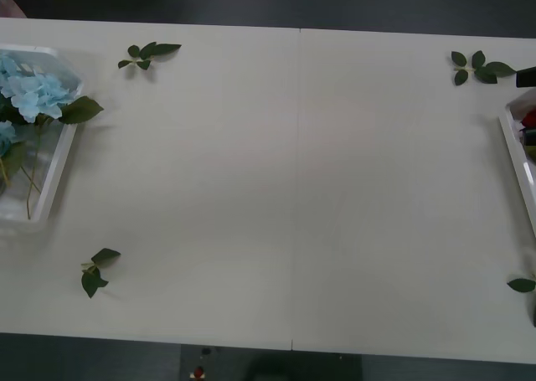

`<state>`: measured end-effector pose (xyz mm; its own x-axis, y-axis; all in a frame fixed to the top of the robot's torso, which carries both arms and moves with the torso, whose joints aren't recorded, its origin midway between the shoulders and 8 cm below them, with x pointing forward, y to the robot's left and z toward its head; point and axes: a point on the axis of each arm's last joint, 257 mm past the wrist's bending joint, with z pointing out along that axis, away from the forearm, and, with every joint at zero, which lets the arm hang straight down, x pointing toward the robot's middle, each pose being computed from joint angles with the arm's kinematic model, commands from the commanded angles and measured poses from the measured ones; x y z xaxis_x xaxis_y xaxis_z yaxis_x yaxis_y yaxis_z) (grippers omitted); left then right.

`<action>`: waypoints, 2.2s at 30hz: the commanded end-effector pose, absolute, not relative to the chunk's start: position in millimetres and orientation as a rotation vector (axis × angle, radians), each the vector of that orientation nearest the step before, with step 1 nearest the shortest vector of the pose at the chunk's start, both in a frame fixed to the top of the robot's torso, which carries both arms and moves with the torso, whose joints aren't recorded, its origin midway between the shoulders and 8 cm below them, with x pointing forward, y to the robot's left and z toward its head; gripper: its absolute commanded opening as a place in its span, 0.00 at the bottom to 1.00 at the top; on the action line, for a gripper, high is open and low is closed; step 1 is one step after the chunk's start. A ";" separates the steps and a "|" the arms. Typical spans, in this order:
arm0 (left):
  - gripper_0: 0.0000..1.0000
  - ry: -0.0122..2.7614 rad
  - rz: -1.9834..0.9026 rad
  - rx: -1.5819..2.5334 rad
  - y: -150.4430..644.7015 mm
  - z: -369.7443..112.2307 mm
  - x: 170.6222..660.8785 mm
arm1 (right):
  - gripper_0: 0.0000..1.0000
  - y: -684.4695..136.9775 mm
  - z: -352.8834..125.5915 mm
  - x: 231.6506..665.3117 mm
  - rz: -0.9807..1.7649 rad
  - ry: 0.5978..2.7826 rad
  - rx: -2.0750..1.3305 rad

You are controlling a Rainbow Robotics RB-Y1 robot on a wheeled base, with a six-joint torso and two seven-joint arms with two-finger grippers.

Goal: Put the red flowers into the right box and the blue flowers into the left box

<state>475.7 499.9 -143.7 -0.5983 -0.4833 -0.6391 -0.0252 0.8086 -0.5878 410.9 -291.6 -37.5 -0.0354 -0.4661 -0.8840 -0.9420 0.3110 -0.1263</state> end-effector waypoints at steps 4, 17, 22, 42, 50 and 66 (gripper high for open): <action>1.00 2.033 -0.772 -0.238 482.0 -78.3 475.4 | 1.00 -320.4 -20.0 398.2 0.517 1.667 -1.427; 1.00 1.918 -0.929 0.174 329.3 2.2 463.6 | 1.00 -326.5 -12.4 395.1 0.502 1.657 -1.422; 1.00 1.913 -0.901 0.279 283.6 -6.0 460.2 | 1.00 -326.5 -12.4 395.1 0.502 1.657 -1.422; 1.00 1.832 -0.992 0.767 93.7 -40.7 380.5 | 1.00 -326.5 -12.4 395.1 0.502 1.657 -1.422; 1.00 1.791 -0.862 0.939 72.0 -66.2 374.0 | 1.00 -326.5 -12.4 395.1 0.502 1.657 -1.422; 1.00 1.658 -0.764 1.060 54.7 -67.5 376.1 | 1.00 -326.5 -12.4 395.1 0.502 1.657 -1.422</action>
<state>383.8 74.1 -88.6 -0.2178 0.3022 -0.9280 0.8809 0.4702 -0.0537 395.9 -326.3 -25.8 -0.0079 -0.5642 -0.8256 -0.9407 0.2841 -0.1852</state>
